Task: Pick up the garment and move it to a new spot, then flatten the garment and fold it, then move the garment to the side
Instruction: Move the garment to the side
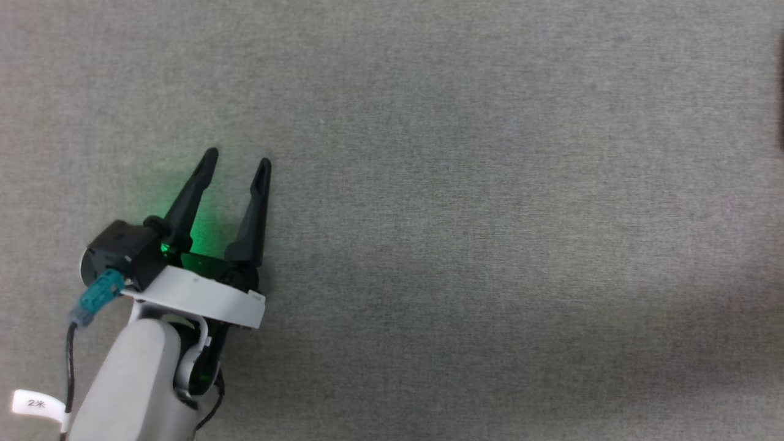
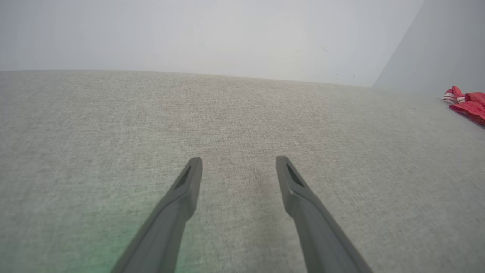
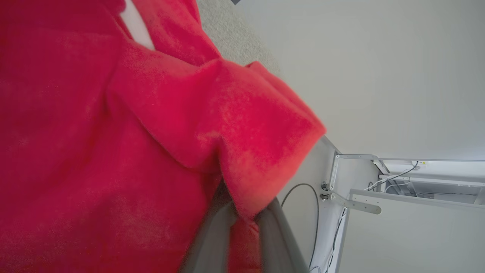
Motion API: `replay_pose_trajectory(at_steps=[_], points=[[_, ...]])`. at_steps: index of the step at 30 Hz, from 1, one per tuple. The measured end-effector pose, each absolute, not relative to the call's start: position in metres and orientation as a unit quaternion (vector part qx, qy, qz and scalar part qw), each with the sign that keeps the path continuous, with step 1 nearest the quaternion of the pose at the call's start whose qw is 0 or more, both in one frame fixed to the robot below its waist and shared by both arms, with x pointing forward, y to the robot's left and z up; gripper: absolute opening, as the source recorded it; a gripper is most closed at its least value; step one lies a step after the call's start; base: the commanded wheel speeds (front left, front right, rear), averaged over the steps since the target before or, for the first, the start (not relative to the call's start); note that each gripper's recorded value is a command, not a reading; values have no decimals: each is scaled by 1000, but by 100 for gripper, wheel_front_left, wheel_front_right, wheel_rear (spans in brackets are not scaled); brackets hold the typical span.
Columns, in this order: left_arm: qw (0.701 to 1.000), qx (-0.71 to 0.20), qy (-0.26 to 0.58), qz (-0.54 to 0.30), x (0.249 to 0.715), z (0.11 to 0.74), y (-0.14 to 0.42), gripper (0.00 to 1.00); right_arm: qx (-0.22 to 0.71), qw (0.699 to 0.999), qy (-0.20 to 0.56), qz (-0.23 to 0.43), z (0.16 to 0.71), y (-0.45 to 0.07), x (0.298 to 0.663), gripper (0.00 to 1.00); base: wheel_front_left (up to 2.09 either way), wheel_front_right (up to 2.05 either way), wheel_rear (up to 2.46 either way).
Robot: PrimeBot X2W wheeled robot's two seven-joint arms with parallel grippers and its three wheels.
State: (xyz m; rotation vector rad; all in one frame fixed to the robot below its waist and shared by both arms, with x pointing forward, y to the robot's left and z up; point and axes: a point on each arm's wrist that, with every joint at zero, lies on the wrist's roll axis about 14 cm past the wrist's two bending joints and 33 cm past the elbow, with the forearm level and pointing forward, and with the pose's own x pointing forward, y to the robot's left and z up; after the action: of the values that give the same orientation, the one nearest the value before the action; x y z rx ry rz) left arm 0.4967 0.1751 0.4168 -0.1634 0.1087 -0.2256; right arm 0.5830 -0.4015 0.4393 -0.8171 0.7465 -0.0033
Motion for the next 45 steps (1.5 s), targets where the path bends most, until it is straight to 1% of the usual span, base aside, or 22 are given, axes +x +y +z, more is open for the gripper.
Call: replay_pose_trajectory(at_steps=[1,4,5,7,9,11,12,14,15,16,17,18,19,20,26,30,37,45], points=[[989,-82,55,-111,496,417,176,100,-384,852,354,-3,437,-401,584,0,0,0,0],[989,-82,55,-106,495,417,179,100,-374,859,350,-7,435,-399,587,19,0,0,0],[990,-82,54,-106,495,418,179,100,-370,861,349,-10,436,-399,587,27,0,0,0],[990,-82,52,-104,494,420,181,100,-363,864,347,-16,437,-400,586,38,0,0,0],[990,-81,49,-101,493,423,182,100,-358,868,343,-21,441,-400,586,46,0,0,0],[991,-81,45,-100,492,427,184,100,-352,872,338,-25,445,-399,585,49,0,0,0],[991,-81,43,-99,492,429,184,100,-349,874,336,-26,448,-398,585,58,0,0,0],[991,-82,39,-98,489,434,184,100,-341,879,333,-33,454,-399,583,65,0,0,0],[991,-83,38,-98,487,436,184,100,-335,881,331,-38,458,-400,581,73,0,0,0],[991,-83,36,-97,486,438,184,100,-333,883,329,-41,462,-402,579,78,0,0,0],[991,-84,32,-97,485,442,184,100,-331,884,327,-44,465,-403,576,82,0,0,0],[991,-84,29,-96,484,445,184,100,-328,885,327,-48,467,-404,573,87,0,0,0],[992,-84,27,-95,482,447,185,100,-326,885,328,-51,469,-406,570,95,0,0,0],[992,-84,26,-93,479,449,186,100,-324,887,325,-54,472,-407,567,100,0,0,0],[993,-82,13,-83,465,465,194,100,-305,902,299,-64,493,-407,554,100,0,0,0],[994,-78,7,-72,452,473,202,100,-271,924,261,-61,506,-395,548,100,0,0,0],[996,-65,-9,-54,427,491,218,100,-209,960,181,-35,520,-363,529,100,0,0,0],[997,-54,-29,-35,396,509,234,100,-155,985,74,11,531,-312,498,100,0,0,0]])
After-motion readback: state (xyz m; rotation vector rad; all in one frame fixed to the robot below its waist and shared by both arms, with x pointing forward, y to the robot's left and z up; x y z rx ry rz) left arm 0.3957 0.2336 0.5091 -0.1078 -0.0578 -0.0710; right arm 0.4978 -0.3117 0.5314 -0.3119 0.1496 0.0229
